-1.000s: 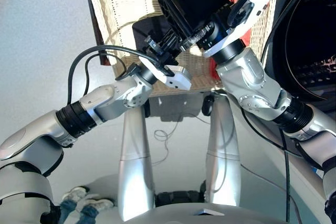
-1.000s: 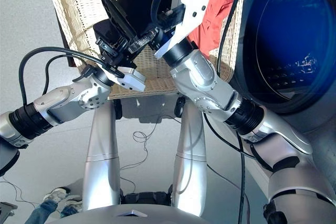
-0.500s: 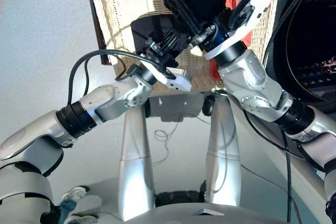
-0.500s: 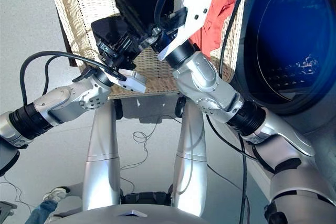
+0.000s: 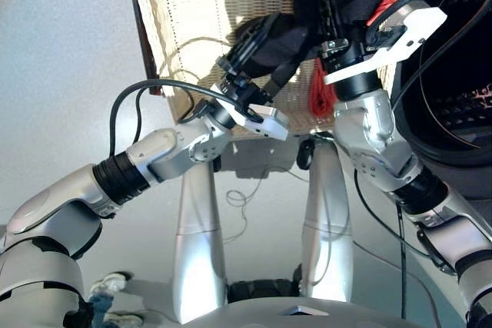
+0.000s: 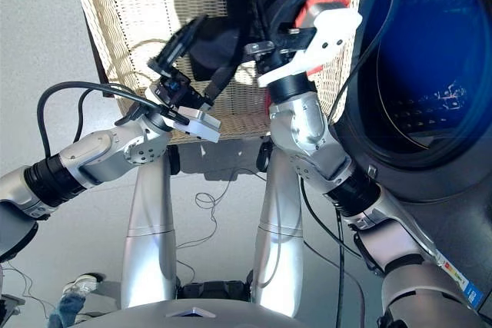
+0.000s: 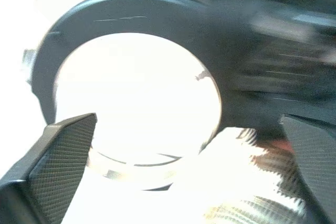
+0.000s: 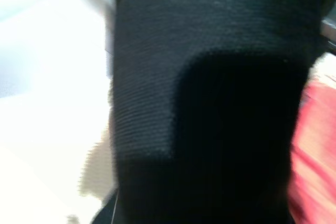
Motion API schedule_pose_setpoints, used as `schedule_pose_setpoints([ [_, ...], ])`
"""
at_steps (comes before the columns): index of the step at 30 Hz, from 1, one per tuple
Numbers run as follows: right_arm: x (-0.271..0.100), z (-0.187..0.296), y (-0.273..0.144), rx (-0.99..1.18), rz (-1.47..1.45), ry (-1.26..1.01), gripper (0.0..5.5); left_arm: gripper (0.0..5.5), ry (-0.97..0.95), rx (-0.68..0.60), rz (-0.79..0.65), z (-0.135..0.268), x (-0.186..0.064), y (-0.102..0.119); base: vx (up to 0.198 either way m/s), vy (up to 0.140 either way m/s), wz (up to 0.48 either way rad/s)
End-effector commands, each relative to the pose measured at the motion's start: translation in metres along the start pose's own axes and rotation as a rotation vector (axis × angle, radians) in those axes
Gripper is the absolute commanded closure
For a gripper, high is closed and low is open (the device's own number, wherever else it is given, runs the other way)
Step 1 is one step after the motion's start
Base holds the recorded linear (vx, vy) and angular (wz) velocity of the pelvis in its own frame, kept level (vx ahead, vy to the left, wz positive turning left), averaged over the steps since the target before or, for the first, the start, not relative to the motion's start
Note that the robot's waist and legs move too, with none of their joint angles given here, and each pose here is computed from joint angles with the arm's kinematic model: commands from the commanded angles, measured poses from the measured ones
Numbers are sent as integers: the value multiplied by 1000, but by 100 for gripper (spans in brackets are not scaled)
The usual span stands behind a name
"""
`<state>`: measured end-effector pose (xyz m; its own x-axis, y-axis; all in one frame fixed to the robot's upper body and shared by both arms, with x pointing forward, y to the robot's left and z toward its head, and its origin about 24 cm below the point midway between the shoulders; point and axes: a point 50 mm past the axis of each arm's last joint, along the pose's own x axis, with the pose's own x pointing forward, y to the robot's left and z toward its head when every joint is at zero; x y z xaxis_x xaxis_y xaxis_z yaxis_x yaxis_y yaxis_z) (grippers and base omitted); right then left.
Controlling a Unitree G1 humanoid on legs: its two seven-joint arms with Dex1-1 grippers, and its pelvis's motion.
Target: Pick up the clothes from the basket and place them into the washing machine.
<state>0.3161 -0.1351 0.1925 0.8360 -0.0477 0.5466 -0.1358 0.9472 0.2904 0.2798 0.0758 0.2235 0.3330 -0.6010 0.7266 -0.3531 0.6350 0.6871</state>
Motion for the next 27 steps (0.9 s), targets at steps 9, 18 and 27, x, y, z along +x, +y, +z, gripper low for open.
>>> schedule_pose_setpoints([
  [9,24,22,-77,117,-630,-241,550,0,-123,-215,203,39,10,10,0,0,0],
  [18,42,50,-133,138,-964,-324,550,0,-102,-256,222,39,15,10,0,0,0],
  [27,44,102,-209,62,-1287,-345,550,0,-105,-273,184,39,17,11,0,0,0],
])
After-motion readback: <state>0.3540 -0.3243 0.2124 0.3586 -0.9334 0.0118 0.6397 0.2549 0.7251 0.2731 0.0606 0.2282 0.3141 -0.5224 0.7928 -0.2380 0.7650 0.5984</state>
